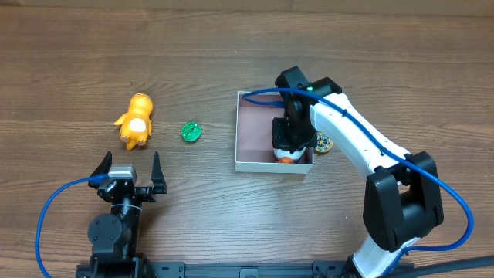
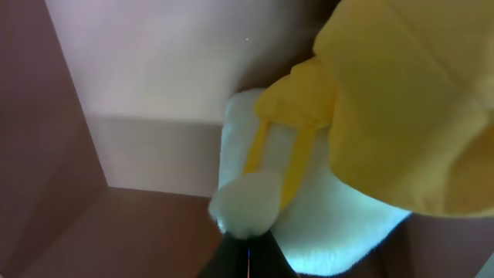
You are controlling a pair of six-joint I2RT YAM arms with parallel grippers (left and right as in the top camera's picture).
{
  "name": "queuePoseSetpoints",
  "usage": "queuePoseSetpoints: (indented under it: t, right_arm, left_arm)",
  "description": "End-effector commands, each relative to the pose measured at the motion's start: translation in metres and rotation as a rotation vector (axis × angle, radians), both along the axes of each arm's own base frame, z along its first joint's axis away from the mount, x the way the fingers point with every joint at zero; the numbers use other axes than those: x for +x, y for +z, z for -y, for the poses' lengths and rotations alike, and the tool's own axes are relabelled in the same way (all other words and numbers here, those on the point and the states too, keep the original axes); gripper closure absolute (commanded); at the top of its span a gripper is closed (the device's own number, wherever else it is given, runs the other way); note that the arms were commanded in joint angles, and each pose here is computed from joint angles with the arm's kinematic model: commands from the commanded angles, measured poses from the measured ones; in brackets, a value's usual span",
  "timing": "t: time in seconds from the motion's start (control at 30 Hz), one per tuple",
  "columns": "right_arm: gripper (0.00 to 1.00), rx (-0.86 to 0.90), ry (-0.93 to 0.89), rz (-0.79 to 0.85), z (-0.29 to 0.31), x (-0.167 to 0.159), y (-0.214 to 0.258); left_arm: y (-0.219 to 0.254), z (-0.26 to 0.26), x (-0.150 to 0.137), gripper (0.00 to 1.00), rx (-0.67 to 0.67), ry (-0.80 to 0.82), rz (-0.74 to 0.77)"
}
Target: Pack container
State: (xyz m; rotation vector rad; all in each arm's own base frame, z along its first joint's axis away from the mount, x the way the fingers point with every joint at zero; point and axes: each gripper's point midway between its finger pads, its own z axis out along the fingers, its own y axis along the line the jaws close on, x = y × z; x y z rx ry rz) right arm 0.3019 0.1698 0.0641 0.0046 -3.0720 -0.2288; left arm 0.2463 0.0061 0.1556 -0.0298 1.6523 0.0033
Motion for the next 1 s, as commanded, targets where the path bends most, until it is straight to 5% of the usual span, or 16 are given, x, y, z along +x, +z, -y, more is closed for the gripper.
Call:
queuePoseSetpoints:
  t: [0.0, 0.97]
  right_arm:
    - [0.96, -0.017, 0.021, 0.020, 0.002, 0.001, 0.001]
    - [0.96, -0.138, 0.021, 0.051, 0.024, 0.005, 0.000]
  left_arm:
    - [0.000, -0.002, 0.000, 0.00, 0.023, 0.010, 0.002]
    - [0.000, -0.002, 0.000, 0.00, 0.023, 0.010, 0.002]
